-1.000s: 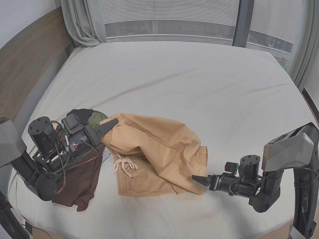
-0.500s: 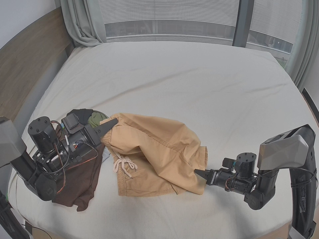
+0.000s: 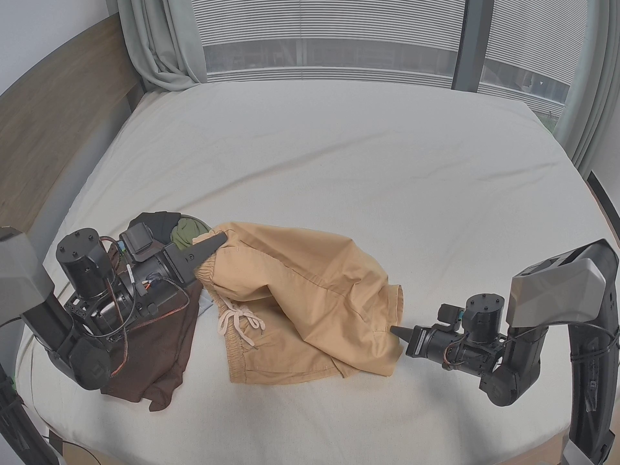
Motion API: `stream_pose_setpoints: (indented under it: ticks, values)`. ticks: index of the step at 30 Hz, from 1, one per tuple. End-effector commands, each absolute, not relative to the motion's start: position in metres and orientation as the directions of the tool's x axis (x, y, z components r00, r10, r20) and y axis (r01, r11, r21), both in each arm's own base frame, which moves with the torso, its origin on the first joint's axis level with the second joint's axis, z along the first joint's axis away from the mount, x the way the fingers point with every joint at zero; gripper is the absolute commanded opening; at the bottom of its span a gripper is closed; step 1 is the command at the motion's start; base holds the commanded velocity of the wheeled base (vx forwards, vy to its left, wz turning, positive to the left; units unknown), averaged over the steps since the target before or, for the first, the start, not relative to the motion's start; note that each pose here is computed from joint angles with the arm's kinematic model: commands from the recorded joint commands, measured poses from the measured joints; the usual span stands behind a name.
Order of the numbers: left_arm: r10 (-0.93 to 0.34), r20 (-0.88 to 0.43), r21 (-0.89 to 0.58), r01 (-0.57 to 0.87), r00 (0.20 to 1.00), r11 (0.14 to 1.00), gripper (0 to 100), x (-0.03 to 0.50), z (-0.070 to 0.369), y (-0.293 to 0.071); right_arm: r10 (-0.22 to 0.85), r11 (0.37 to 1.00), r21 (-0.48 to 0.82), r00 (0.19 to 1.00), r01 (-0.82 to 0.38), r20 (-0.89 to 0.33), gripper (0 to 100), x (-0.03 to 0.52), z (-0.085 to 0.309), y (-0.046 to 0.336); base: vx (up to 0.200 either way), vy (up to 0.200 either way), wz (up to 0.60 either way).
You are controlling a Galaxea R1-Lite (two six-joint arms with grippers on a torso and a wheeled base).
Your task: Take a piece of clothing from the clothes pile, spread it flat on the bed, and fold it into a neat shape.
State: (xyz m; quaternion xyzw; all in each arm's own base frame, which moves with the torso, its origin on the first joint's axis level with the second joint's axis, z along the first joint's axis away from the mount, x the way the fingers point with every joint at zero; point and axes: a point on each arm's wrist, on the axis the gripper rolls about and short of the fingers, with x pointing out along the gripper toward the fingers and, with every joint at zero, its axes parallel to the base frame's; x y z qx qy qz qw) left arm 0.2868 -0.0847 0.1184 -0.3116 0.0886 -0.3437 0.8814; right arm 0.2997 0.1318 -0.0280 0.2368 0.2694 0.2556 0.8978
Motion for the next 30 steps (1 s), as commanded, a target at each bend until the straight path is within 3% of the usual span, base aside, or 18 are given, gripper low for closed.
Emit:
stream_pose_setpoints:
  ticks: [1,9,18,19,30]
  values:
    - [-0.659,0.031,-0.620,0.531,0.752,0.577,0,0.292,0.109,-0.085,0.610,0.731,0.586,0.721,-0.350,-0.329,0,0.292,-0.008,0.128,0.000,0.000,0.00]
    - [-0.655,-0.015,-0.637,0.498,0.755,0.589,0,0.299,0.092,-0.086,0.691,0.653,0.646,0.661,-0.396,-0.293,0,0.279,0.012,0.124,0.000,0.000,0.00]
    - [-0.653,-0.036,-0.628,0.492,0.757,0.604,0,0.302,0.084,-0.087,0.689,0.661,0.651,0.645,-0.372,-0.331,0,0.282,-0.004,0.126,0.000,0.000,0.00]
    - [-0.653,-0.034,-0.627,0.492,0.757,0.604,0,0.302,0.084,-0.087,0.689,0.661,0.651,0.645,-0.372,-0.331,100,0.283,-0.005,0.126,0.000,0.000,0.00]
    - [-0.654,-0.030,-0.626,0.496,0.756,0.602,0,0.301,0.086,-0.087,0.687,0.663,0.658,0.638,-0.357,-0.347,100,0.300,-0.031,0.136,0.000,0.000,0.00]
